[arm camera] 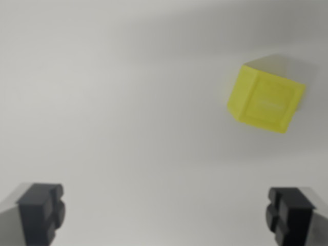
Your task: Pick yellow cube
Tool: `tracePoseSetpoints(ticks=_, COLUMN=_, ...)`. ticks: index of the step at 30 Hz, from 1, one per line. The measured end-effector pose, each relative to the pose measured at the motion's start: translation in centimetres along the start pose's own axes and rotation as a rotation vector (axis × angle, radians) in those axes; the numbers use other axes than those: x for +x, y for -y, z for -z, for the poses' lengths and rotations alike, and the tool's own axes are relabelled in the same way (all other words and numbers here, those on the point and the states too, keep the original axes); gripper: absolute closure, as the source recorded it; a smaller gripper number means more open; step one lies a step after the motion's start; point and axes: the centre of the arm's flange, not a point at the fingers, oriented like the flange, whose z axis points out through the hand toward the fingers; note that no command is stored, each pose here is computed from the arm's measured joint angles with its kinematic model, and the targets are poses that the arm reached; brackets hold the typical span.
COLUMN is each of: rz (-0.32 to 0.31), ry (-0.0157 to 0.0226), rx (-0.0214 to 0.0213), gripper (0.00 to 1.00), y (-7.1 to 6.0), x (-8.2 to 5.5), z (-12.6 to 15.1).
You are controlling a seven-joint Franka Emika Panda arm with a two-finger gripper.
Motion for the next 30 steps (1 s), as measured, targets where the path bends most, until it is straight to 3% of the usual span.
tracePoseSetpoints(ticks=30, rz=-0.092, ry=-0.0023, rx=0.0117, gripper=0.00, y=-2.2, x=2.5, z=-5.0)
